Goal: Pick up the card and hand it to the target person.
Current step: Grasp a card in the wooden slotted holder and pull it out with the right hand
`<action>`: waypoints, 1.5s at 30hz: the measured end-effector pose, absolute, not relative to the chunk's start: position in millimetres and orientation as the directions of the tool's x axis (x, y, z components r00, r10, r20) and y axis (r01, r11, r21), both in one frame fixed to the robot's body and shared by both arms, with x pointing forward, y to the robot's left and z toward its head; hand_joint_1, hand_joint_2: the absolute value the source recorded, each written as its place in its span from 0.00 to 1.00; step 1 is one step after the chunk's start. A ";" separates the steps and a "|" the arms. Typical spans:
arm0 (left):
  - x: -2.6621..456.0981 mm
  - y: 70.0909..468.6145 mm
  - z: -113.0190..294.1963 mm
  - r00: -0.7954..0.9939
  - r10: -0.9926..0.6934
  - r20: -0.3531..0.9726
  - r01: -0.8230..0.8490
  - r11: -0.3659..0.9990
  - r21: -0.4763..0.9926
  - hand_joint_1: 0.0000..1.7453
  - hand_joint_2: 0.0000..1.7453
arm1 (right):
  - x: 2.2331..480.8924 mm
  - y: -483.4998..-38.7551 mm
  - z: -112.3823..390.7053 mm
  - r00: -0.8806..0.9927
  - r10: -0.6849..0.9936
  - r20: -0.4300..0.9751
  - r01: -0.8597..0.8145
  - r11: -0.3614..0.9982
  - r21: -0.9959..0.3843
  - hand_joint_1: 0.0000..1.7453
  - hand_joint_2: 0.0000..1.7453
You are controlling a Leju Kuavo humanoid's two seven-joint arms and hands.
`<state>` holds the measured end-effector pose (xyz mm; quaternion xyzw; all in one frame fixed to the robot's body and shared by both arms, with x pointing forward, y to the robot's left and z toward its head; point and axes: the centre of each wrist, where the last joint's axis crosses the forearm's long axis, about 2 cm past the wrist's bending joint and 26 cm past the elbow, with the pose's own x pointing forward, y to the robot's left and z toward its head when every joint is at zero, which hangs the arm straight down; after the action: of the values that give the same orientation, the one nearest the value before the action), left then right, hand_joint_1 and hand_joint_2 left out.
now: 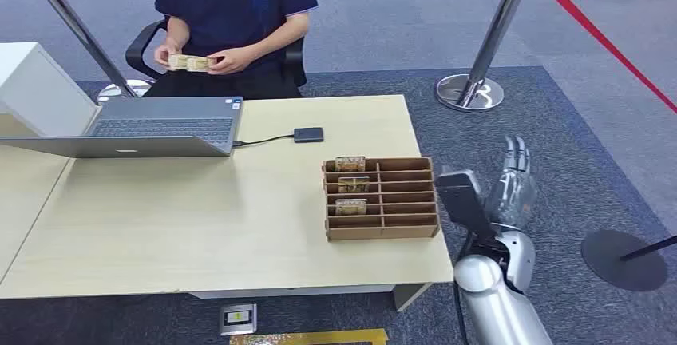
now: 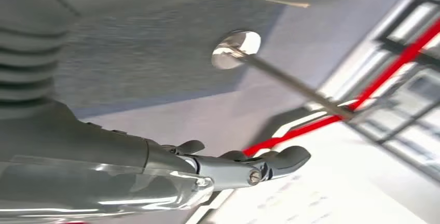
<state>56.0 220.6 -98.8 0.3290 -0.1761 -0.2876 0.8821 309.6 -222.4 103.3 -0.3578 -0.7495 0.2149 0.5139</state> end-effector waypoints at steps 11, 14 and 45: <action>59.8 219.2 -98.0 0.755 -0.644 0.126 0.401 0.604 0.689 0.00 0.00 | 336.9 -144.9 155.8 -0.426 0.767 0.481 0.200 0.598 -0.776 0.02 1.00; 60.1 219.1 -98.0 0.750 -0.649 0.126 0.404 0.601 0.690 0.00 0.00 | 340.4 -129.8 162.9 -0.432 0.779 0.455 0.155 0.561 -0.813 0.06 1.00; 60.3 218.7 -97.9 0.749 -0.649 0.134 0.401 0.606 0.688 0.00 0.00 | 377.6 -106.0 155.2 -0.330 0.870 0.366 -0.040 0.375 -0.926 0.61 1.00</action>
<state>60.3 218.7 -97.9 0.3279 -0.1889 -0.2995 0.8758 377.6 -106.0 155.2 -0.3100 -0.6697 0.4653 0.4888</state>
